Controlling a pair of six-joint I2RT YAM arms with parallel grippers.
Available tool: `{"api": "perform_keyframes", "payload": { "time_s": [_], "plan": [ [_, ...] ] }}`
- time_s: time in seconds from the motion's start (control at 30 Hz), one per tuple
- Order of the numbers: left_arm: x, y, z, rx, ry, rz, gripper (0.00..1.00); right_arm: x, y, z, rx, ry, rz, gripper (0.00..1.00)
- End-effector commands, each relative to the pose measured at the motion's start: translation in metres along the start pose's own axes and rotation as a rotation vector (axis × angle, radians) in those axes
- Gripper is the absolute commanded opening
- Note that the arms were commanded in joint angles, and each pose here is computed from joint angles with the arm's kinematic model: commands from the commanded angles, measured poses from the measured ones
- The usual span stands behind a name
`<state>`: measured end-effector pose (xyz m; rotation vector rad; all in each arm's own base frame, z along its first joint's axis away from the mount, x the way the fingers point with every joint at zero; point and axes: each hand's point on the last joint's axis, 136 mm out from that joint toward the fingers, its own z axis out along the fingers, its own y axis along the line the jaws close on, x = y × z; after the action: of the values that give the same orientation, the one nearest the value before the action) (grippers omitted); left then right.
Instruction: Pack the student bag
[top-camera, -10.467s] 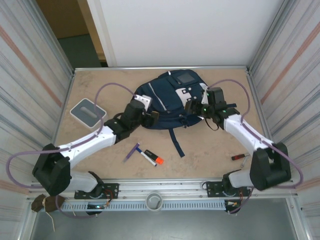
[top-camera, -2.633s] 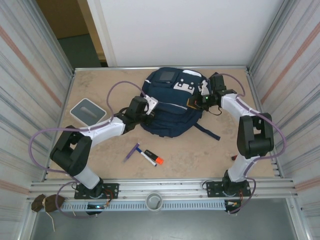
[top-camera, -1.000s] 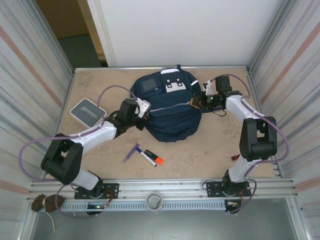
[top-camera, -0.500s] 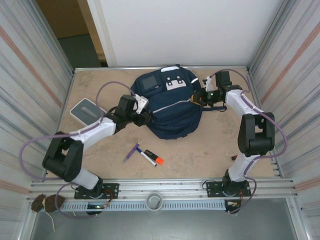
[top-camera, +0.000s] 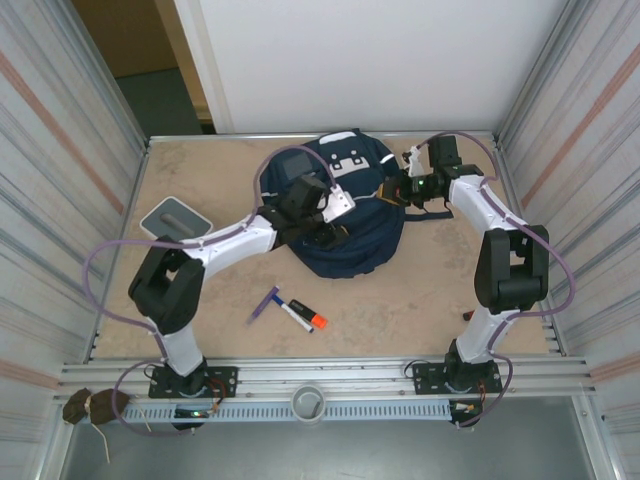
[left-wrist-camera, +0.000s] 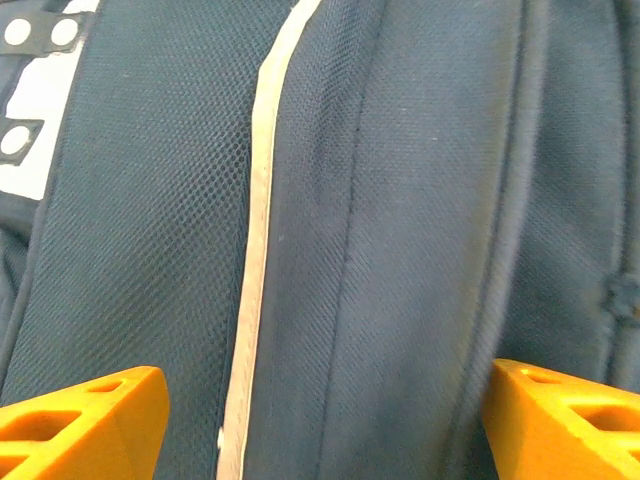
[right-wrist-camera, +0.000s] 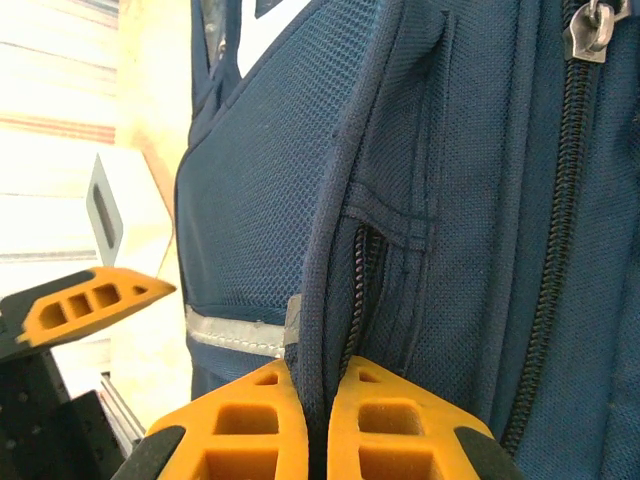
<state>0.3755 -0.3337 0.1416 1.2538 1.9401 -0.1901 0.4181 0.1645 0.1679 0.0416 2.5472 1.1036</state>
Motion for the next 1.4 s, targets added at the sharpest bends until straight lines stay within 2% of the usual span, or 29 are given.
{"api": "perform_keyframes", "payload": {
  "time_s": [0.0,0.13,0.33,0.43,0.53,0.6,0.67,0.73,0.8,0.83,0.9,1.03,1.17,1.37],
  "plan": [
    [-0.004,0.003,0.005,0.013,0.035,0.052,0.77,-0.004,0.026,0.0,-0.078,0.018,-0.06,0.0],
    [-0.014,0.006,0.003,0.082,0.007,0.011,0.65,-0.002,0.012,0.001,-0.016,0.036,-0.074,0.01],
    [-0.027,0.016,-0.002,0.192,-0.077,-0.086,0.67,-0.002,0.002,0.001,0.015,0.055,-0.097,0.04],
    [-0.028,0.023,0.002,0.218,-0.084,-0.113,0.61,-0.003,0.0,0.002,0.024,0.063,-0.105,0.05],
    [-0.025,0.024,0.009,0.227,-0.058,-0.111,0.5,-0.005,0.001,0.002,0.019,0.062,-0.105,0.08],
    [-0.024,0.025,0.011,0.231,-0.048,-0.108,0.38,-0.007,0.002,-0.001,0.03,0.056,-0.107,0.14],
    [-0.028,0.028,0.009,0.232,-0.058,-0.121,0.24,-0.012,-0.007,-0.012,0.099,0.014,-0.086,0.29],
    [-0.034,0.034,0.003,0.222,-0.079,-0.158,0.09,-0.018,-0.023,-0.032,0.225,-0.063,-0.051,0.4],
    [-0.041,0.044,-0.006,0.206,-0.114,-0.217,0.03,-0.016,-0.031,-0.055,0.329,-0.15,-0.059,0.48],
    [-0.045,0.05,-0.011,0.196,-0.135,-0.253,0.0,-0.011,-0.03,-0.064,0.357,-0.191,-0.079,0.51],
    [-0.052,0.059,-0.022,0.2,-0.181,-0.318,0.0,0.006,-0.015,-0.074,0.346,-0.25,-0.152,0.57],
    [-0.069,0.064,-0.043,0.268,-0.26,-0.41,0.0,0.064,0.023,-0.065,0.282,-0.241,-0.337,0.61],
    [-0.078,0.074,-0.054,0.295,-0.297,-0.447,0.0,0.13,0.053,-0.027,0.201,-0.127,-0.507,0.63],
    [-0.08,0.08,-0.052,0.301,-0.282,-0.446,0.0,0.215,0.079,0.039,0.178,0.062,-0.738,0.68]
  ]
}}
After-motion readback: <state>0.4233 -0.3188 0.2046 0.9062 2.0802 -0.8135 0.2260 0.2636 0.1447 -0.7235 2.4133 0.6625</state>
